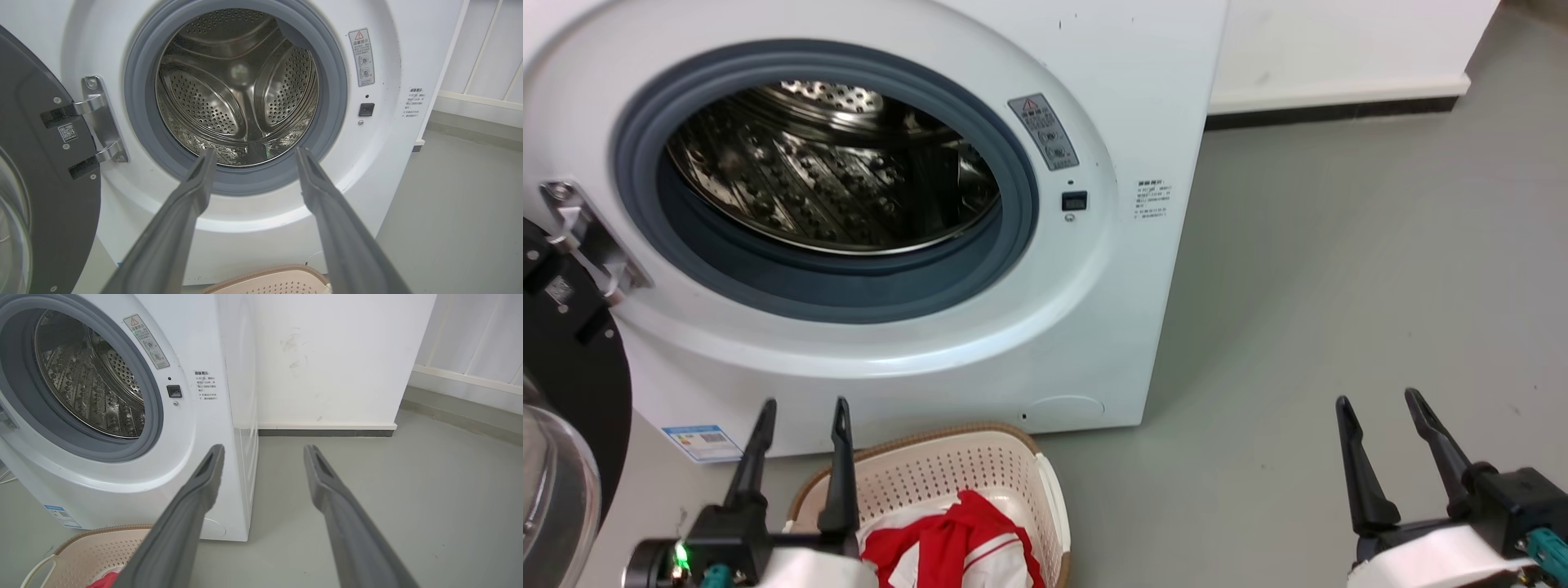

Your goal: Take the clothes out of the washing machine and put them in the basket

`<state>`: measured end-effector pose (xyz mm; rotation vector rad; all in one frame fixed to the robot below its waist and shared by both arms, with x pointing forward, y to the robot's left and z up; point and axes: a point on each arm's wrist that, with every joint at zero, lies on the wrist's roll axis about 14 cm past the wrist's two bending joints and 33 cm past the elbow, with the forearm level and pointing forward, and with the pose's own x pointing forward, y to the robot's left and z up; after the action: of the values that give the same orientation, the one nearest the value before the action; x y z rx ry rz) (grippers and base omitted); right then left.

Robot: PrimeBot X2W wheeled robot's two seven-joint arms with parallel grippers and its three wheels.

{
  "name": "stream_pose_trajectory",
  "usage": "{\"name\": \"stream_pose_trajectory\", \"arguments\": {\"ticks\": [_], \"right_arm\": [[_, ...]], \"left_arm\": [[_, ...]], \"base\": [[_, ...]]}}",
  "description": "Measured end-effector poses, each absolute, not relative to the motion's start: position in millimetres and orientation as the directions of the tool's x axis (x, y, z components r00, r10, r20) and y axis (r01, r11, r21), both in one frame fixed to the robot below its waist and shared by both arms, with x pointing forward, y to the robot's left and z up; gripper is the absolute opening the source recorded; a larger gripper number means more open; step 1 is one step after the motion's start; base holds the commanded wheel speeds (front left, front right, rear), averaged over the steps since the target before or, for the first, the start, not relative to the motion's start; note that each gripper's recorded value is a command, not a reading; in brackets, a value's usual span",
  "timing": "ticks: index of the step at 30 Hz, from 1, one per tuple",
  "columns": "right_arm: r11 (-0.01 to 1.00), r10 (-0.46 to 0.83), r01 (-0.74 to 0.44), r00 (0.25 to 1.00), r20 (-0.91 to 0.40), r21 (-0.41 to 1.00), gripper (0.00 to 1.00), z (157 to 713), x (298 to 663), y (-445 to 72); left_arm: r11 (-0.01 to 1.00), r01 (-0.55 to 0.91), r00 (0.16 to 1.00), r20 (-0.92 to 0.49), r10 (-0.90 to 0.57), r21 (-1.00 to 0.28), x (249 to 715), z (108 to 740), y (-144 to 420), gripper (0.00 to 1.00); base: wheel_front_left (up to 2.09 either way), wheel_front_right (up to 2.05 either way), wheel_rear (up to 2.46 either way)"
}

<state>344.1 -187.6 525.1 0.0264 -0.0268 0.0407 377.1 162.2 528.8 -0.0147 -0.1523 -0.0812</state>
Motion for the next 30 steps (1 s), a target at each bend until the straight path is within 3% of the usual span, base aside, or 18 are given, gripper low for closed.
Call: {"name": "stream_pose_trajectory", "arguments": {"ticks": [9,30], "right_arm": [[0.999,0.048,-0.048,0.998,0.042,0.010,1.00,537,327,-185],[0.998,0.066,-0.066,0.998,0.011,0.023,1.00,530,328,-179]], "left_arm": [[0.997,0.075,0.988,0.138,-0.074,-0.005,350,528,161,1.00],[0.998,0.058,0.991,0.125,-0.056,-0.011,353,526,165,1.00]], "base": [[0.00,0.00,0.00],[0.00,0.00,0.00]]}}
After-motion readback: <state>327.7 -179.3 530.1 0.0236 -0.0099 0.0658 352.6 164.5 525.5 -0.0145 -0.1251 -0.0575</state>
